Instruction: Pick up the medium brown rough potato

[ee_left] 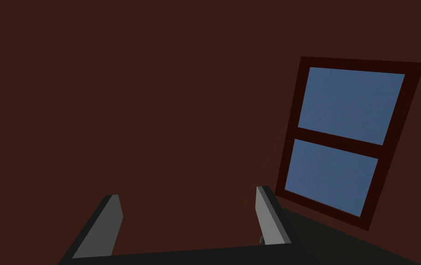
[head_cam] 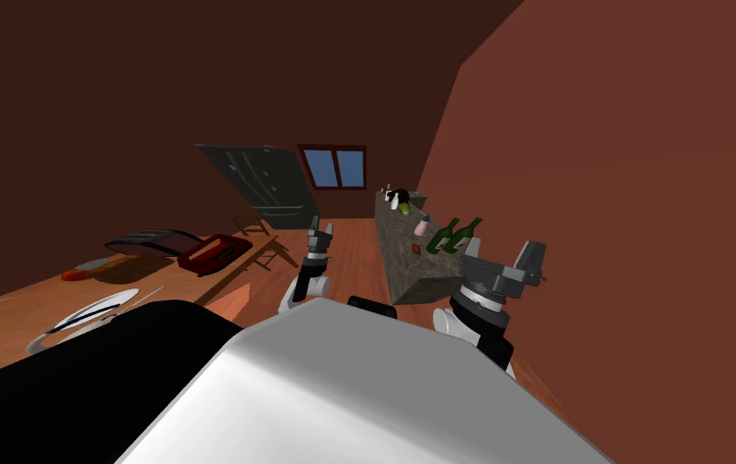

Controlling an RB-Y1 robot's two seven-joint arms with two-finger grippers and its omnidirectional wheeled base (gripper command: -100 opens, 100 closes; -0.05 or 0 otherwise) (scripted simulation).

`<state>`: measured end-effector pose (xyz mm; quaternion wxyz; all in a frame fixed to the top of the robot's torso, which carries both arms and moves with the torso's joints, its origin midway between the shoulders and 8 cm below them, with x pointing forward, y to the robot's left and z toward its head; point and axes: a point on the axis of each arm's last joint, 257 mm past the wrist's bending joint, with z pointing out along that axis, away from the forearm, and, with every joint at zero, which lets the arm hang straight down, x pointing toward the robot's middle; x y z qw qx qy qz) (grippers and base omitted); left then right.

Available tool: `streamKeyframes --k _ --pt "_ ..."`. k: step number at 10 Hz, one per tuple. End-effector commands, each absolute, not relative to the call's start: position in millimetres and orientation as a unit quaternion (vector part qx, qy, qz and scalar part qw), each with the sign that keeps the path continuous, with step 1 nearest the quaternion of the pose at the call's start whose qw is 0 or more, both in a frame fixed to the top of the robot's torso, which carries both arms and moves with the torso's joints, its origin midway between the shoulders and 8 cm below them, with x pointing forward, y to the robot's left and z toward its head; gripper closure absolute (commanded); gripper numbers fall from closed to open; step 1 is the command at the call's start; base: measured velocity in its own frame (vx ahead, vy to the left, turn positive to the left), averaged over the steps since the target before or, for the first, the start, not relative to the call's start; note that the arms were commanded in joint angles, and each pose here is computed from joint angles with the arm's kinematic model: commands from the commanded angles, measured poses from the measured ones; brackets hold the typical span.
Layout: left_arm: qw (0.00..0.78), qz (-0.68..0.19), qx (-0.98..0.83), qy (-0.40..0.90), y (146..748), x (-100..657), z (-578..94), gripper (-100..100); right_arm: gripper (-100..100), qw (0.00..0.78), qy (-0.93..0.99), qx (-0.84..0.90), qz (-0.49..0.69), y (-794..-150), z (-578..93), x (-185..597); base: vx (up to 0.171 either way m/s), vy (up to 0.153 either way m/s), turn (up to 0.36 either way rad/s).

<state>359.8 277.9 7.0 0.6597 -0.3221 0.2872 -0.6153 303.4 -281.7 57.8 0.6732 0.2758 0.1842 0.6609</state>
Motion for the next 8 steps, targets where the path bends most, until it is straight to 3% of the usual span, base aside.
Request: streamKeyframes --k 1,8 --pt "0.66 -0.615 -0.322 0.287 277.9 359.8 7.0 0 -100 0.672 0.203 0.271 0.659 -280.0 54.4 304.6 -0.036 -0.013 -0.019" --pt "0.66 -0.615 -0.322 0.287 277.9 359.8 7.0 0 -100 0.651 0.327 0.263 0.633 -272.1 22.0 316.3 -0.09 -0.03 -0.018"
